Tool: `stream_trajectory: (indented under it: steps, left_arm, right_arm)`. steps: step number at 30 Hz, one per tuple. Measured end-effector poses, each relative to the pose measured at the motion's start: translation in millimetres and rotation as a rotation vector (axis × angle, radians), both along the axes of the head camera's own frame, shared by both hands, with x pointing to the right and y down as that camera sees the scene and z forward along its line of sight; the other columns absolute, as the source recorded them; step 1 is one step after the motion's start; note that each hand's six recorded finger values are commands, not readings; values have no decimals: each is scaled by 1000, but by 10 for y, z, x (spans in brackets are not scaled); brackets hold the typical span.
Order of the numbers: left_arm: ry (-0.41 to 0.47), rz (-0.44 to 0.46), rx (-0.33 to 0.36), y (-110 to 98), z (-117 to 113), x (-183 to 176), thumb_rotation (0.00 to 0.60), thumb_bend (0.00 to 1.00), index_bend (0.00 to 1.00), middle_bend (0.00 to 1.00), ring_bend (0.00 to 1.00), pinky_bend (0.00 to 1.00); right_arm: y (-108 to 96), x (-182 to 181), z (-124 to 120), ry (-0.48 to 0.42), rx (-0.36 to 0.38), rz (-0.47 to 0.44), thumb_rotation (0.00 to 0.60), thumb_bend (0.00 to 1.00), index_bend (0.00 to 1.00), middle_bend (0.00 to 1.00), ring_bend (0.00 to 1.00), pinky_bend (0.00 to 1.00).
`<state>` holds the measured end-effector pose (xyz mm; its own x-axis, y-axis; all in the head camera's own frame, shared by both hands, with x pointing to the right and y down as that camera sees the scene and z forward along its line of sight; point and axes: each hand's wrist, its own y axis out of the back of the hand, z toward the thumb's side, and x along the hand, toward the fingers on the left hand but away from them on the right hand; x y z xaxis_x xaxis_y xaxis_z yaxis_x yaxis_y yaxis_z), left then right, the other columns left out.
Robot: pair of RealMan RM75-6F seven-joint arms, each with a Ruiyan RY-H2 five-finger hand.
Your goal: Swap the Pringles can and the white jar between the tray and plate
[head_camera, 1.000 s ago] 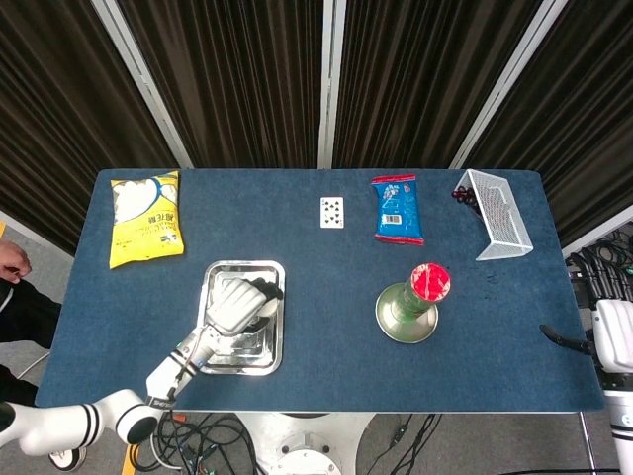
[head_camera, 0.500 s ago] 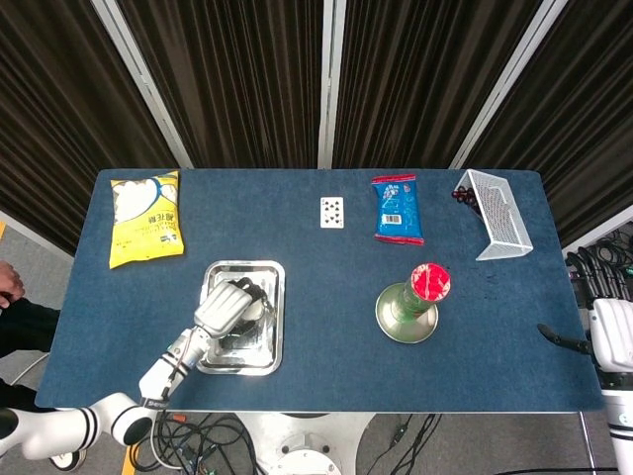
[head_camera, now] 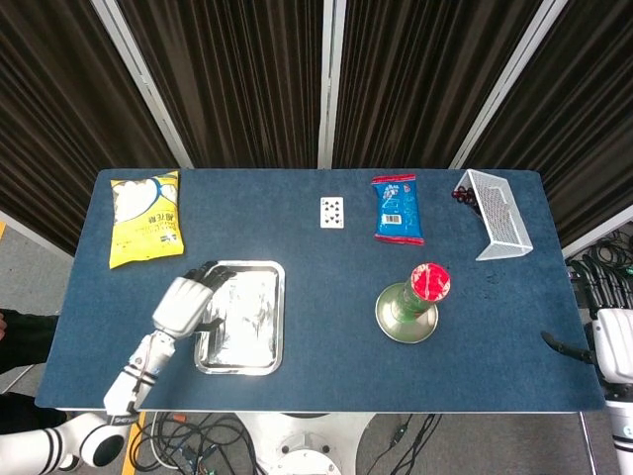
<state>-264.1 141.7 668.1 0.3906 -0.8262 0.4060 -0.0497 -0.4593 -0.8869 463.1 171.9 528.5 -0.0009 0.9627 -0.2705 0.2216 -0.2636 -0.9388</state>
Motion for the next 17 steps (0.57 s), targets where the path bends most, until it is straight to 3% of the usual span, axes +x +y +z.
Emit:
stream_trajectory:
  steps: [4, 6, 12, 17]
  left_arm:
    - [-40, -156, 105, 89, -308, -515, 600, 111, 185, 171, 102, 276]
    - [-73, -241, 144, 229, -457, -827, 600, 103, 185, 167, 93, 258]
    - [-161, -372, 102, 755, -568, -1478, 600, 92, 185, 159, 79, 221]
    - [-209, -396, 101, 918, -605, -1706, 600, 92, 185, 159, 79, 213]
  right_arm:
    - [230, 86, 73, 64, -30, 6, 600, 8, 0, 0, 0, 0]
    - [335, 143, 111, 91, -41, 18, 600, 8, 0, 0, 0, 0]
    - [632, 342, 304, 117, -107, 83, 600, 8, 0, 0, 0, 0]
    - [703, 331, 425, 114, -128, 87, 600, 9, 0, 0, 0, 0]
